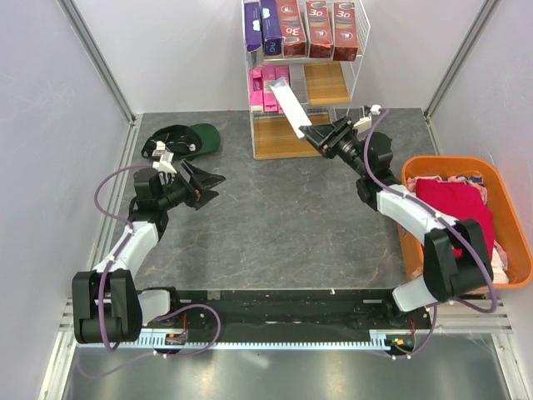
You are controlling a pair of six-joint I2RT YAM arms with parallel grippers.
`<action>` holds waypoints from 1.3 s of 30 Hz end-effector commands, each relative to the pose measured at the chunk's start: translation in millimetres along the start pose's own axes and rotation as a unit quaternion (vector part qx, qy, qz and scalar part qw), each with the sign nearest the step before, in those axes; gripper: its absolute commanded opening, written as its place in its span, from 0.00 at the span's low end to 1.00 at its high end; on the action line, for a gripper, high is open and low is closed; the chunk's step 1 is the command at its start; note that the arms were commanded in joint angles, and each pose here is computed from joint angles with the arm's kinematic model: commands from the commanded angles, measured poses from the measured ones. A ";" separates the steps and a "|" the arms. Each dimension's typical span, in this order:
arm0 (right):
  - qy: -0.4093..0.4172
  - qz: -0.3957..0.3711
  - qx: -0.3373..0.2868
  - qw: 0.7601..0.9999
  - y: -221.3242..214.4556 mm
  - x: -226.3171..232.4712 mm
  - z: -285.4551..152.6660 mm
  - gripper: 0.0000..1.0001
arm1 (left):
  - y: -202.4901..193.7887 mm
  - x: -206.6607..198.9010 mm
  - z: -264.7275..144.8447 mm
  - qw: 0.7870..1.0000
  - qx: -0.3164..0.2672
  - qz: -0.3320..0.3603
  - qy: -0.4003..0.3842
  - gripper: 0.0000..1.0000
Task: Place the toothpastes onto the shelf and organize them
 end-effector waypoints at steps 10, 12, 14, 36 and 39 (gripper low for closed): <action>0.084 0.068 -0.076 0.991 79.6 20.3 29.5 0.26 | 6.6 -8.7 1.3 0.999 -0.003 0.028 -0.019 0.89; 0.085 0.075 -0.085 0.990 85.0 14.3 32.6 0.26 | 6.1 -8.4 1.9 0.999 -0.001 0.027 -0.019 0.89; 0.085 0.077 -0.095 0.989 94.4 12.6 37.1 0.27 | 6.2 -7.4 1.8 0.999 -0.002 0.027 -0.019 0.89; -0.013 0.101 -0.182 0.978 107.1 -35.3 69.0 0.35 | 4.8 -5.0 3.0 1.000 -0.001 0.022 -0.022 0.88; -0.013 0.109 -0.165 0.980 97.3 -39.5 80.0 0.36 | 4.5 -6.5 1.9 0.999 -0.001 0.025 -0.024 0.88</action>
Point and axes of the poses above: each gripper's point midway between its finger pads, its own z axis out along the fingers, its own x axis along the line the jaws close on, y = z × x, the point moved 5 cm from there along -z, back along the fingers, and after that the axes turned 3 degrees about z, right-handed, at the moved point
